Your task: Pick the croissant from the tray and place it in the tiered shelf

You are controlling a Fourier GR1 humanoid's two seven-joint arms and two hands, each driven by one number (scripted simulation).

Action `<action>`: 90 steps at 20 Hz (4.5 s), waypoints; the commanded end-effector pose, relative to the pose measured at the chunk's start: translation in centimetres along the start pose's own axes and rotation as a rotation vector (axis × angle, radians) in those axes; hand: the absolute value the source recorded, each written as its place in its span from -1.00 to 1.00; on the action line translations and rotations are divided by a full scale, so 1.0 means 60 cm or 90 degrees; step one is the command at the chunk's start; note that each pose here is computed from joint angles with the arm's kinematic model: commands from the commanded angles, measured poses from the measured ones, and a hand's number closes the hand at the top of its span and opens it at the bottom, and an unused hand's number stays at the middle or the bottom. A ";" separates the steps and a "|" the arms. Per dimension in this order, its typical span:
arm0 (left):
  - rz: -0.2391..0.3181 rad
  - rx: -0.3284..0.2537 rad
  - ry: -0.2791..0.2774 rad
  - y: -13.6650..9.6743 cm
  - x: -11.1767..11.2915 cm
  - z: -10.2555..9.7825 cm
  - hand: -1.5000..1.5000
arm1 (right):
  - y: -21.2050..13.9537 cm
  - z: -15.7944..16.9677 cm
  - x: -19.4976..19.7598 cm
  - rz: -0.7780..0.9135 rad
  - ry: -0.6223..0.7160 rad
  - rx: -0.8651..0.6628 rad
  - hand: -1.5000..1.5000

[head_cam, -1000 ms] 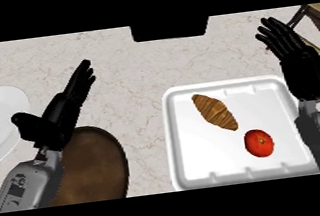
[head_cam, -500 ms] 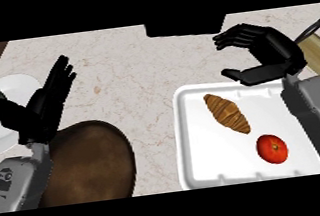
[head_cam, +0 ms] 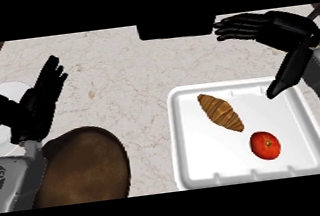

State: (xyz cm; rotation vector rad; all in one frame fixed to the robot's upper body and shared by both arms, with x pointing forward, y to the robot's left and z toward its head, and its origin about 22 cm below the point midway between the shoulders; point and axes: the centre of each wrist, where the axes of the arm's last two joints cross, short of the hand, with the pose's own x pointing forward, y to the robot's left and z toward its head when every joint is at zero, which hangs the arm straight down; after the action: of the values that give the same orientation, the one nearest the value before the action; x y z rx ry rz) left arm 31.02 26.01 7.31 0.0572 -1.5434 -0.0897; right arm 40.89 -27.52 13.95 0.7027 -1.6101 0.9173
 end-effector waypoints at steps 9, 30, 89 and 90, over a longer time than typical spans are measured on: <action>0.005 0.008 0.021 0.016 -0.019 0.013 0.00 | 0.097 -0.083 0.182 0.585 0.170 0.184 -1.00; 0.003 0.031 0.011 0.026 -0.028 0.011 0.00 | 0.204 -0.068 0.008 0.787 0.354 0.222 -1.00; -0.007 0.105 0.034 0.080 -0.041 0.052 0.00 | 0.299 0.046 -0.164 0.541 0.335 -0.096 1.00; -0.009 0.096 0.042 0.075 -0.045 0.046 0.00 | 0.310 0.040 -0.156 0.498 0.302 -0.138 1.00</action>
State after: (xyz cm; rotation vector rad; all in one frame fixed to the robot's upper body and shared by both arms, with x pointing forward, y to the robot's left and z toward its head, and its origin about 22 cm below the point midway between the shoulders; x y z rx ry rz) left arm 28.53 30.30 5.45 0.1637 -1.4944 0.0130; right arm 29.12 -19.38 0.10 -0.3793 -1.4586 1.5290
